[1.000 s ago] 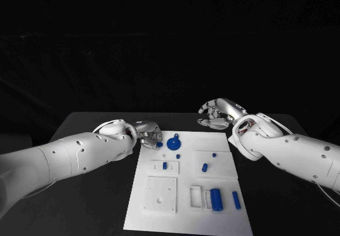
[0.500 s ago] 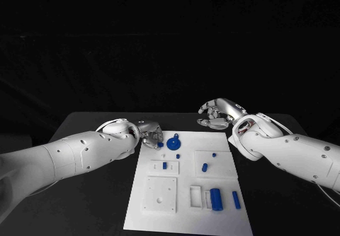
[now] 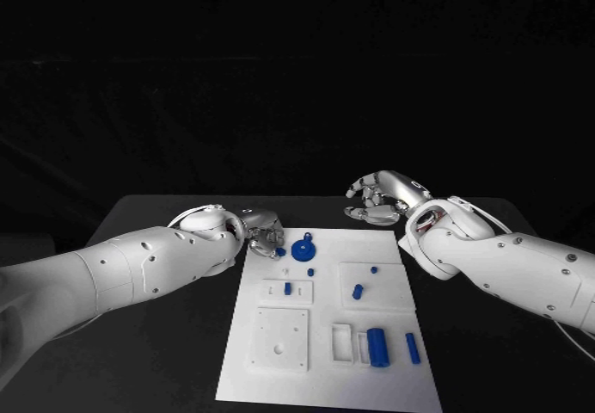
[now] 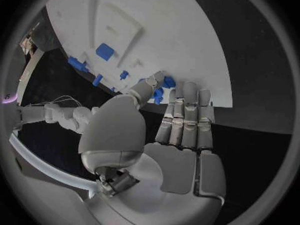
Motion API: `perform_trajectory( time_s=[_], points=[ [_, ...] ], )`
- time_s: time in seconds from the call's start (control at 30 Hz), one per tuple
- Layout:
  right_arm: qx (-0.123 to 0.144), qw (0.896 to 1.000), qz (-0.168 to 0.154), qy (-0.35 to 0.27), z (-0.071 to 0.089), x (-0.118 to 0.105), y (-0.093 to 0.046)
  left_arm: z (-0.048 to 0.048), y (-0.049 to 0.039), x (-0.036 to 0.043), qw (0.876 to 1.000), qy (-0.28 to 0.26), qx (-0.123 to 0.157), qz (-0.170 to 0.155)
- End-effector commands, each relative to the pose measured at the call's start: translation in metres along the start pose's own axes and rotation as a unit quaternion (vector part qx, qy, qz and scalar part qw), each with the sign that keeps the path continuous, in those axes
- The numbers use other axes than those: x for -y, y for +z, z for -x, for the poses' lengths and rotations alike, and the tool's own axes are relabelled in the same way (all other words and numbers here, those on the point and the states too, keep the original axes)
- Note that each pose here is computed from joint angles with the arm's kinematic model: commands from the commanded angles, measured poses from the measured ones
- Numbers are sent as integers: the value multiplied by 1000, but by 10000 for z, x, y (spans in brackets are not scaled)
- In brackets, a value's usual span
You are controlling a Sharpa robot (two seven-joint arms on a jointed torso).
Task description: Assemble the parts on the task board
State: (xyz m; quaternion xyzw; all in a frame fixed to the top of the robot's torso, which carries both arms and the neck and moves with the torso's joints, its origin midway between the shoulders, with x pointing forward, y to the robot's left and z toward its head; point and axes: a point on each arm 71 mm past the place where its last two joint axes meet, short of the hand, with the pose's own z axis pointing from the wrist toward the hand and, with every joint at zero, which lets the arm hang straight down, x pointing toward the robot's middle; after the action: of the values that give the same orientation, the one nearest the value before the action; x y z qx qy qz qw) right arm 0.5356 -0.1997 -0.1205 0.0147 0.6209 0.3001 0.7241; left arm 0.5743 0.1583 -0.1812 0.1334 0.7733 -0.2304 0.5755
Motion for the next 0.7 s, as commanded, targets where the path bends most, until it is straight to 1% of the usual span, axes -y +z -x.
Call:
perform_trajectory(
  time_s=[0.03,0.17,0.43,0.7],
  points=[
    [-6,1000,8,-4,-7,-18,1,-140,4,4,999,6,-37,8],
    [-5,1000,8,-4,-7,-18,1,-158,8,8,999,10,-36,8],
    [-5,1000,8,-4,-5,-18,-1,-188,6,-13,999,17,-35,10],
    [-6,1000,8,-4,-8,-22,1,-202,5,-6,999,21,-26,4]
  ],
)
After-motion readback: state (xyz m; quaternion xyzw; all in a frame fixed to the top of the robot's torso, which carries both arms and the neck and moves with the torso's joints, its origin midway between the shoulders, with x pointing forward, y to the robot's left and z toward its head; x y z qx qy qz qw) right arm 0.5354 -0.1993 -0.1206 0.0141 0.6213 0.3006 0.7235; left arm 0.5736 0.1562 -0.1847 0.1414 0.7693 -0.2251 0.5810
